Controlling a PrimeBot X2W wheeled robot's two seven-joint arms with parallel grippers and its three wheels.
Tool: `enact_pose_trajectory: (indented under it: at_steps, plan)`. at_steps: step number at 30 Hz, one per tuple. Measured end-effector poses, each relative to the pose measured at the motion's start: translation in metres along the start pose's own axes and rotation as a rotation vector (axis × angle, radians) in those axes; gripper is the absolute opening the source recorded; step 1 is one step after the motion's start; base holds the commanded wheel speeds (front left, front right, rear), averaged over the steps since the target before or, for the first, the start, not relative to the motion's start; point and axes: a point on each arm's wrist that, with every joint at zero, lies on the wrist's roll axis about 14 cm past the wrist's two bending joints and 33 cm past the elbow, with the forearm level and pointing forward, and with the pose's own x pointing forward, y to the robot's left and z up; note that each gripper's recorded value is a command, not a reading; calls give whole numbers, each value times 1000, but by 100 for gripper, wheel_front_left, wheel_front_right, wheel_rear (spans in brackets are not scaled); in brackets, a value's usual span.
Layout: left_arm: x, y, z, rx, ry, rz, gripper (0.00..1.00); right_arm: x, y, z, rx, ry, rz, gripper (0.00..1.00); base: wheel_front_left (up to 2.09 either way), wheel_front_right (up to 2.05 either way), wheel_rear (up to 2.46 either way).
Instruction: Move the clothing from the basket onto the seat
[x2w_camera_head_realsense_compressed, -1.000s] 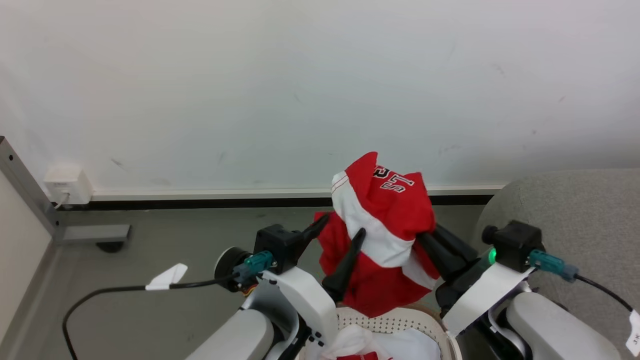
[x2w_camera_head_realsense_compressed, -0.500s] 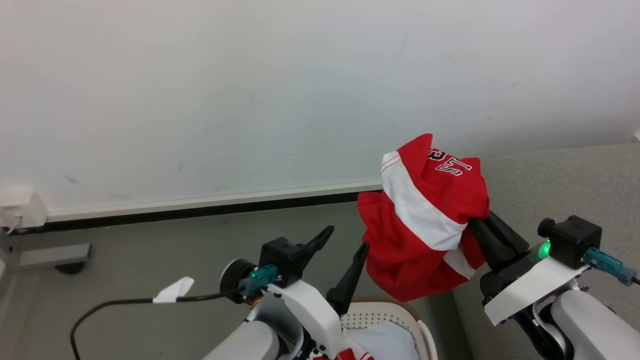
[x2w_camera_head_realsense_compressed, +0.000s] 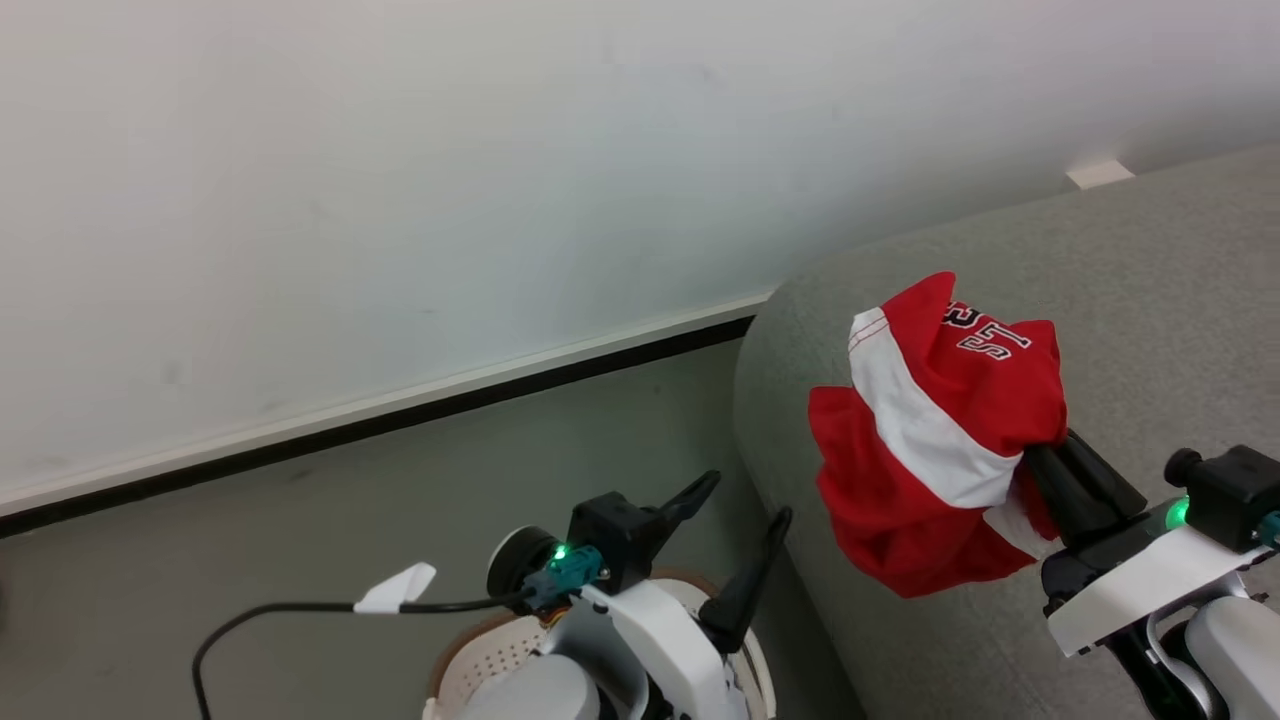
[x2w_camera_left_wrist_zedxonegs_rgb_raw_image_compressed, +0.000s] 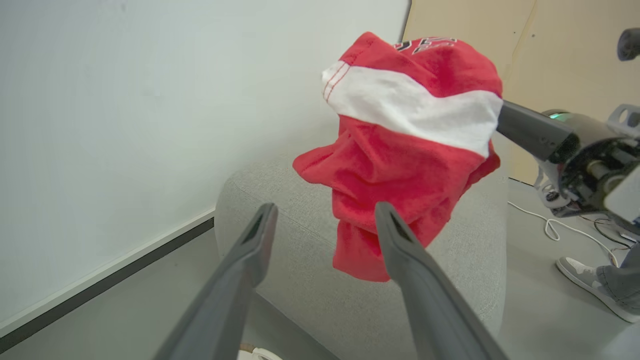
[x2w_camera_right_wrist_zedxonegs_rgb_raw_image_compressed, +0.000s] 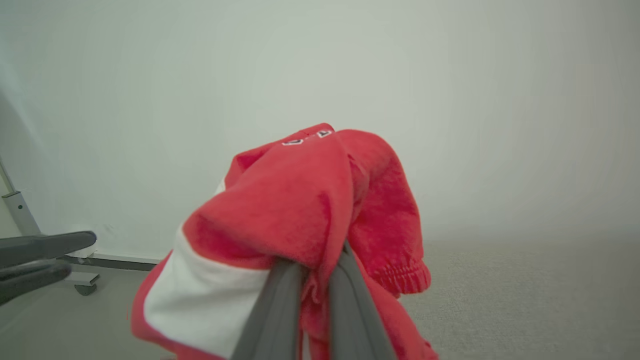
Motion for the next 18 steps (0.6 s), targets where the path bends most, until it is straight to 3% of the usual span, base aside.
enact_pose_trajectory:
  at_steps: [9, 18]
  plan:
    - [19, -22, -14, -39, 21, -98, 100, -24, -60, -7, 21, 28, -189, 0, 0, 0, 0]
    - [37, 5, -28, -57, 34, -106, 100, 6, -141, 0, 17, 15, -396, 0, 0, 0, 0]
